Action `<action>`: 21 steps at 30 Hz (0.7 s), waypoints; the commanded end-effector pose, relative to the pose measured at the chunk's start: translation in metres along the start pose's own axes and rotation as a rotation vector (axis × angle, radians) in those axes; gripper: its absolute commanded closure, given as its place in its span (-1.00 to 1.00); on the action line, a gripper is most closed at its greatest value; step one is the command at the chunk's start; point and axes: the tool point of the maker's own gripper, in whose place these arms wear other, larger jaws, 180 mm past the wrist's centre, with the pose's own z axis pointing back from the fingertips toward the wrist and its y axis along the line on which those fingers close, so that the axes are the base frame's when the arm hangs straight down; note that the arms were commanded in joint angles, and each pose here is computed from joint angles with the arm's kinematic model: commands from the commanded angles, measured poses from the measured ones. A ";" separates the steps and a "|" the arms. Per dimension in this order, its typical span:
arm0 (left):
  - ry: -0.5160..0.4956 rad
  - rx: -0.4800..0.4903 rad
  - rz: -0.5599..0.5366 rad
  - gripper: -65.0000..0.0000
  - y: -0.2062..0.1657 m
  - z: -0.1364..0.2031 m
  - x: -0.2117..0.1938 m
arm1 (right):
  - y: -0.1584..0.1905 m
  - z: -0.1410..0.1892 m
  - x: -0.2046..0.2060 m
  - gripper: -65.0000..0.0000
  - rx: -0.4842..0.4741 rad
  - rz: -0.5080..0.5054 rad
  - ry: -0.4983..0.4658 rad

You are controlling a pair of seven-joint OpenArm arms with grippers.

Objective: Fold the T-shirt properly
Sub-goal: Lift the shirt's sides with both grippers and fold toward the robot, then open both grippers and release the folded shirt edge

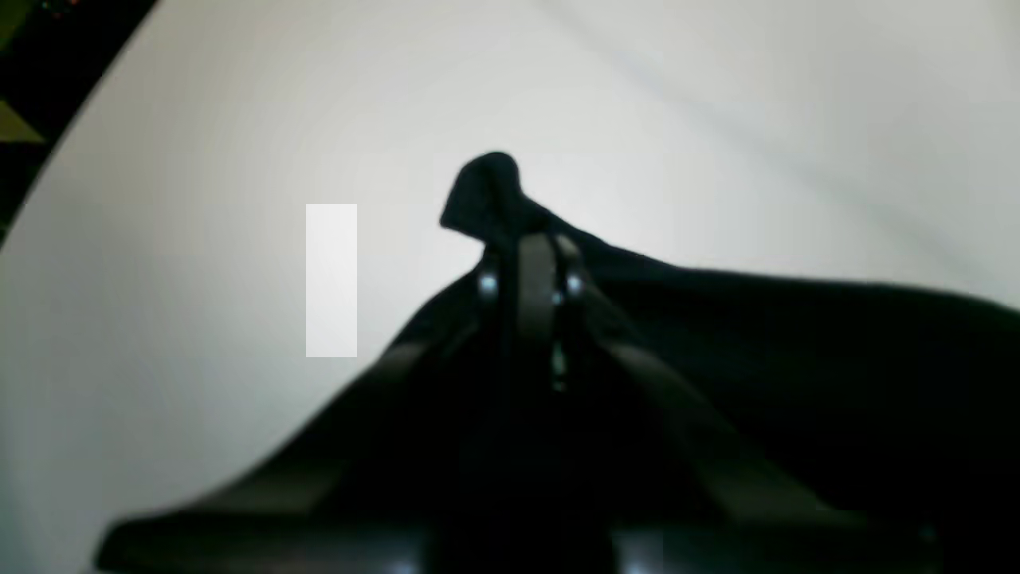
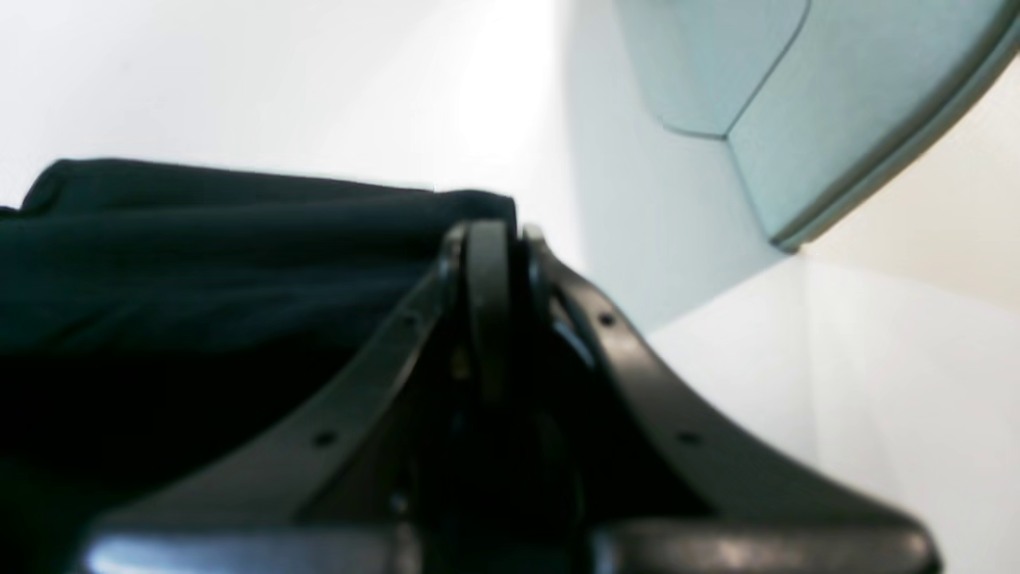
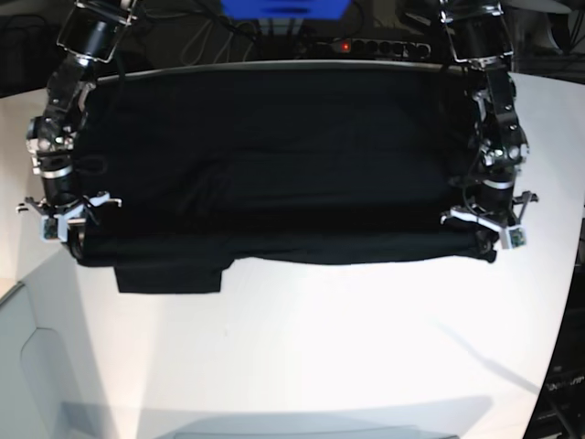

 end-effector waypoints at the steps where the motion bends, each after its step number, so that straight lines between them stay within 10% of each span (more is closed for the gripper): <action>1: -0.040 0.001 -0.008 1.00 0.001 0.005 0.011 | -0.006 0.002 0.013 1.00 -0.008 0.008 -0.048; 17: 0.043 0.128 0.120 1.00 0.035 0.037 -0.042 | 0.001 0.021 -0.034 1.00 0.016 0.011 0.079; 21: 0.088 0.129 0.122 0.65 0.035 0.038 -0.050 | -0.002 0.021 -0.046 0.67 0.010 0.009 0.161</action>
